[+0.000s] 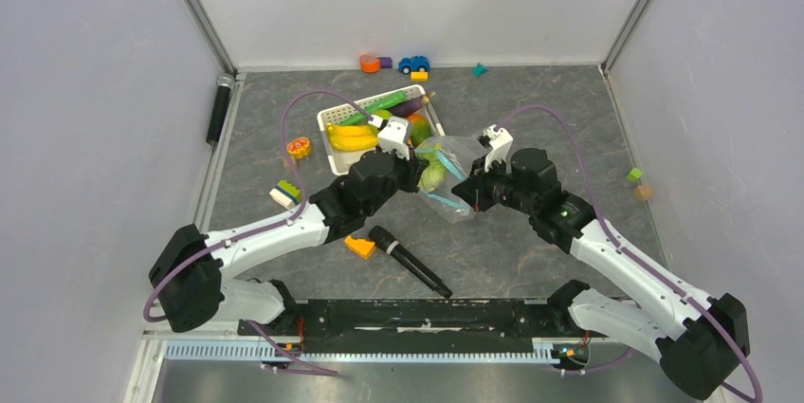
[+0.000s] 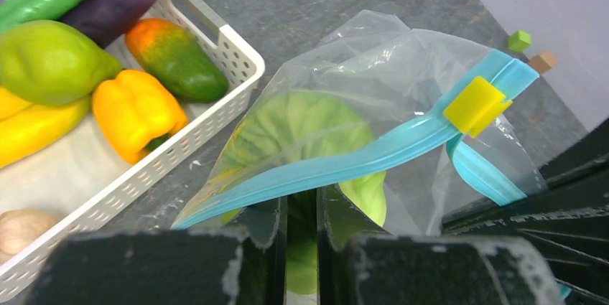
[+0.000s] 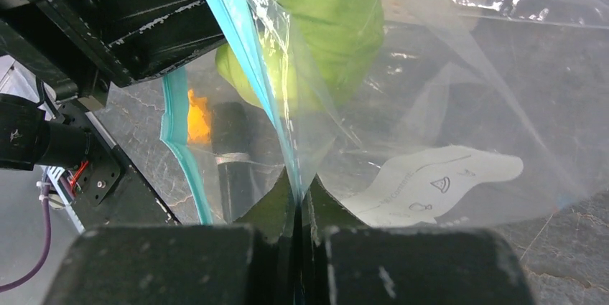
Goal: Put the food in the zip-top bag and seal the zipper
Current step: Place the fake vegetable in the zipper food storage bag.
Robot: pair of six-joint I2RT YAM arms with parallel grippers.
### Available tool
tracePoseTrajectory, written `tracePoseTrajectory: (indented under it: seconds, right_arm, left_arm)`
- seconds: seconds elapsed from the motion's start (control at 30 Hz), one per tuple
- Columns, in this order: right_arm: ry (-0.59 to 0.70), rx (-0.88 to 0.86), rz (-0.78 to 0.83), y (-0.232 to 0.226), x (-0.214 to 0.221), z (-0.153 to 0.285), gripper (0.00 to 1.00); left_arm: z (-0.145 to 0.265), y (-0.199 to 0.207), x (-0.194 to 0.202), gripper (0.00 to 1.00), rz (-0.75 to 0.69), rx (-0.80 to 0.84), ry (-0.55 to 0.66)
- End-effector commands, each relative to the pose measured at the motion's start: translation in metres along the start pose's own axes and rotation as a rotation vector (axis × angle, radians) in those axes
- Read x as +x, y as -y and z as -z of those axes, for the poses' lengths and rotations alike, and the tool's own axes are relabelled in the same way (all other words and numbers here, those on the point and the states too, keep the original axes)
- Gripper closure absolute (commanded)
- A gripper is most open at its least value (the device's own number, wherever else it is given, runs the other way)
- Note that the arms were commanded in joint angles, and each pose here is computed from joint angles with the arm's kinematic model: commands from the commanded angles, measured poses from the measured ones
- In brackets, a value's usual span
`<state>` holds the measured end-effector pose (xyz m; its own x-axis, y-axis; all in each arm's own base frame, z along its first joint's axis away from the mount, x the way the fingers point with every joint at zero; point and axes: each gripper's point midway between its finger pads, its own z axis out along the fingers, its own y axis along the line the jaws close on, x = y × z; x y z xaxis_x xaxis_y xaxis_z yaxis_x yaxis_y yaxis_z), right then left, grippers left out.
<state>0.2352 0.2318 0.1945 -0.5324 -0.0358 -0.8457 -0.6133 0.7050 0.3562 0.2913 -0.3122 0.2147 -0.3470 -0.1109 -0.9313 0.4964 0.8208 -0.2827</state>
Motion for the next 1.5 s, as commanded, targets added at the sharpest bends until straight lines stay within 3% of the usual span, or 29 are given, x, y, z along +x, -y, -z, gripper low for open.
tracePoseTrajectory:
  seconds: [0.0,0.3,0.4,0.5,0.6,0.8,0.83,1.13,1.47]
  right_arm:
    - [0.085,0.006,0.026,-0.002,-0.023,0.006,1.0]
    - [0.096,0.069,0.043,0.008,-0.027,0.008,1.0]
    - [0.081,0.077,0.052,0.011,-0.025,0.005,1.0]
    - [0.066,0.089,0.052,0.014,-0.024,0.0,1.0]
    - [0.052,0.094,0.037,0.016,-0.021,-0.007,1.0]
    - [0.052,0.117,0.036,0.021,-0.017,-0.006,1.0]
    - [0.062,0.126,0.038,0.023,-0.018,-0.004,1.0]
    - [0.132,0.186,0.049,0.032,-0.023,0.011,1.0]
    - [0.134,0.347,0.023,0.061,-0.016,0.016,1.0]
  left_arm:
    - [-0.002,-0.017,-0.032,0.98,-0.084,-0.172,0.104]
    - [-0.003,-0.032,-0.025,0.98,-0.115,-0.299,0.08]
    - [-0.005,-0.025,-0.028,0.97,-0.104,-0.27,0.082]
    - [-0.012,0.0,-0.022,0.87,-0.077,-0.145,0.047]
    - [-0.015,0.03,-0.014,0.71,-0.06,0.018,0.004]
    - [-0.003,0.056,-0.021,0.06,-0.061,0.169,-0.001]
    - [0.0,0.058,-0.022,0.01,-0.064,0.183,0.0]
    - [0.022,0.069,-0.037,0.0,-0.051,0.266,0.024]
    - [0.022,0.003,-0.043,0.0,-0.02,-0.087,0.026]
